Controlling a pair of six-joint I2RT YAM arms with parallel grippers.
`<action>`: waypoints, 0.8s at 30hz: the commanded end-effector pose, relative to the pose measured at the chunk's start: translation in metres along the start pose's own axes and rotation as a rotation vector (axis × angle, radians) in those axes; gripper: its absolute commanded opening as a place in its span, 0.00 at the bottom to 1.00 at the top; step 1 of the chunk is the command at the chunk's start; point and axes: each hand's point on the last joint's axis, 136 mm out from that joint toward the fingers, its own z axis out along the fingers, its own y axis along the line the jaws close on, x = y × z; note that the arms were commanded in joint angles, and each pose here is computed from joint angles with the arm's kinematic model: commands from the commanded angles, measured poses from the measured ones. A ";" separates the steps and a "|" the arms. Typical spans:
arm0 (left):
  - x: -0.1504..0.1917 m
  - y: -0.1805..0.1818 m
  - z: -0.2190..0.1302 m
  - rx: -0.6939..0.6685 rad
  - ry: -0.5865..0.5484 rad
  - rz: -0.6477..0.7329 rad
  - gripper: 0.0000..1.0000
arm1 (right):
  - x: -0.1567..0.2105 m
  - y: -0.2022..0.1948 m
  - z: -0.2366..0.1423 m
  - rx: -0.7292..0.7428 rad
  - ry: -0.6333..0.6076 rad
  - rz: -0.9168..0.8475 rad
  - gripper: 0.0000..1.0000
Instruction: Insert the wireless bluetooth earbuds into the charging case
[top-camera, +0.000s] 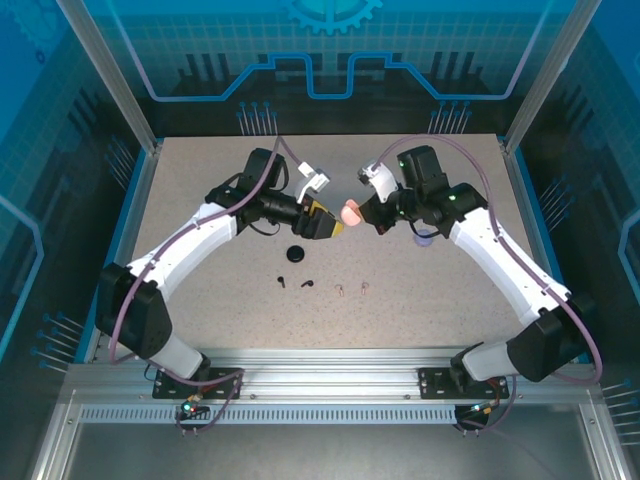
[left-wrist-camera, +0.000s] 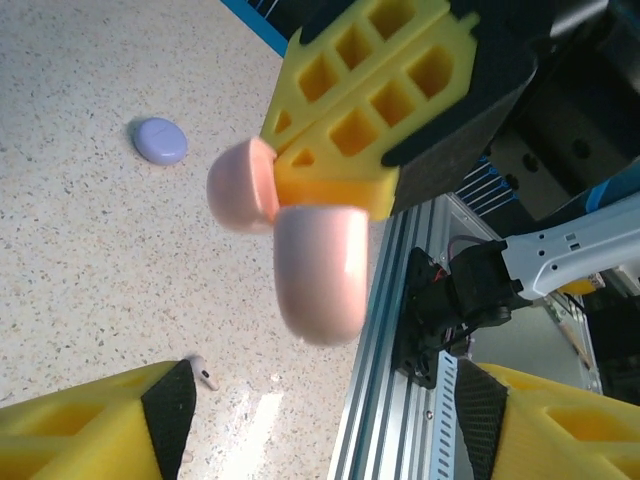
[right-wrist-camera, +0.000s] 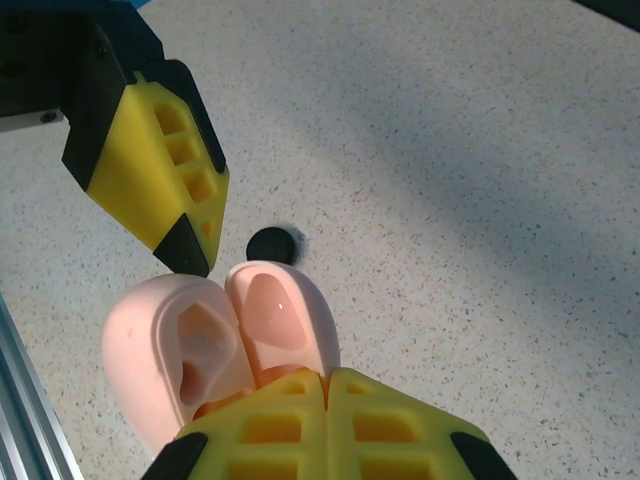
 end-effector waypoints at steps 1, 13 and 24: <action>-0.003 -0.004 0.000 0.042 0.020 0.022 0.68 | 0.002 0.013 0.003 -0.040 0.038 -0.045 0.00; -0.004 0.002 0.012 0.102 0.045 -0.007 0.51 | 0.000 0.022 0.016 -0.054 0.072 -0.082 0.00; -0.003 0.004 0.014 0.111 0.052 -0.007 0.33 | -0.001 0.020 0.018 -0.044 0.077 -0.081 0.00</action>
